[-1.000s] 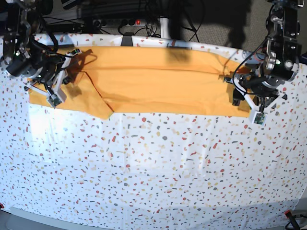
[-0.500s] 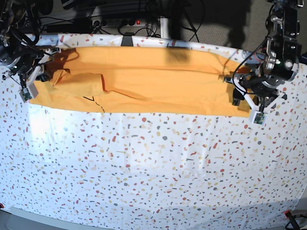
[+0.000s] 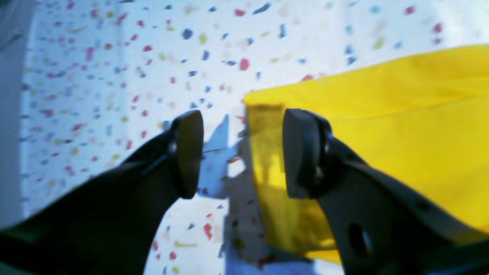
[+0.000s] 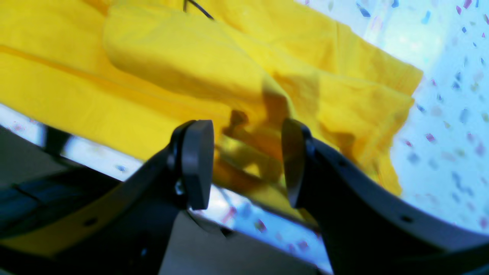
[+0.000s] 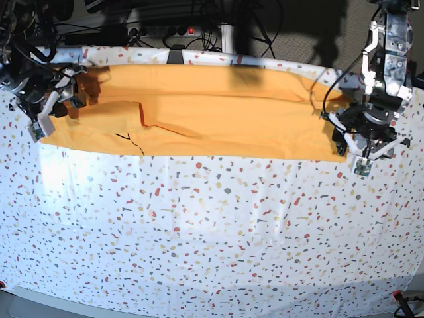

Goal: Fold the T-shirt properly
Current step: 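Regrasp the folded strip's end with the left gripper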

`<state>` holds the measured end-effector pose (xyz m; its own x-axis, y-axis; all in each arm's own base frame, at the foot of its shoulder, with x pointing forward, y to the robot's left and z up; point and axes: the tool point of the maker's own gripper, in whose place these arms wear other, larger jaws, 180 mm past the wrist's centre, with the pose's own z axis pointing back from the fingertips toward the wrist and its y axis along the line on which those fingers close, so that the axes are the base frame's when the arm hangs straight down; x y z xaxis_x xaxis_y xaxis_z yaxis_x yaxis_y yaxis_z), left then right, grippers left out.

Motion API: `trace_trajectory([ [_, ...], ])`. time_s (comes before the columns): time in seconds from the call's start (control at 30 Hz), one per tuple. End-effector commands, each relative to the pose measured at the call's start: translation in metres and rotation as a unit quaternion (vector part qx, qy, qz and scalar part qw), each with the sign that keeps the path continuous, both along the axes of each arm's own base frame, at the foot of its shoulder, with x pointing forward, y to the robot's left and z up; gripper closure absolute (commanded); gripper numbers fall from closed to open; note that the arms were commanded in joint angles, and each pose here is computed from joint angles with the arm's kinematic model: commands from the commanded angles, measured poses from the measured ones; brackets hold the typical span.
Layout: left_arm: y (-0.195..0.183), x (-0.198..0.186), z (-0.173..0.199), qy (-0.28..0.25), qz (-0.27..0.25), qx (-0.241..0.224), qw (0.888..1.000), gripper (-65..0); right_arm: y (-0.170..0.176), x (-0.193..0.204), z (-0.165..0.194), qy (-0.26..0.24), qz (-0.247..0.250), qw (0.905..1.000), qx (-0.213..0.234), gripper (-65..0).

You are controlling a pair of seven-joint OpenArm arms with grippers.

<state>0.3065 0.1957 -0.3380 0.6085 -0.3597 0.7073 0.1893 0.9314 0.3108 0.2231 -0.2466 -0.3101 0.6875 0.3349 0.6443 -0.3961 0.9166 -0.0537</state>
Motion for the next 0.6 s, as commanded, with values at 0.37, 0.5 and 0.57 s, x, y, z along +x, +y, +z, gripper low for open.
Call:
trace_trajectory([
  [0.37, -0.003, 0.002, 0.006, 0.000, -0.003, -0.028, 1.000, -32.6, 0.042, 0.019, 0.067, -0.118, 0.068, 0.9906, 0.012, -29.1],
  [0.5, 0.007, 0.003, -0.010, 0.012, 0.005, -0.026, 1.000, -32.6, 0.051, 0.018, 0.079, -0.135, 0.084, 0.9873, 0.003, -29.1],
  [0.57, 0.023, 0.003, -0.026, 0.035, 0.016, -0.015, 0.999, -32.6, 0.055, 0.016, 0.083, -0.139, 0.090, 0.9863, -0.002, -29.1],
])
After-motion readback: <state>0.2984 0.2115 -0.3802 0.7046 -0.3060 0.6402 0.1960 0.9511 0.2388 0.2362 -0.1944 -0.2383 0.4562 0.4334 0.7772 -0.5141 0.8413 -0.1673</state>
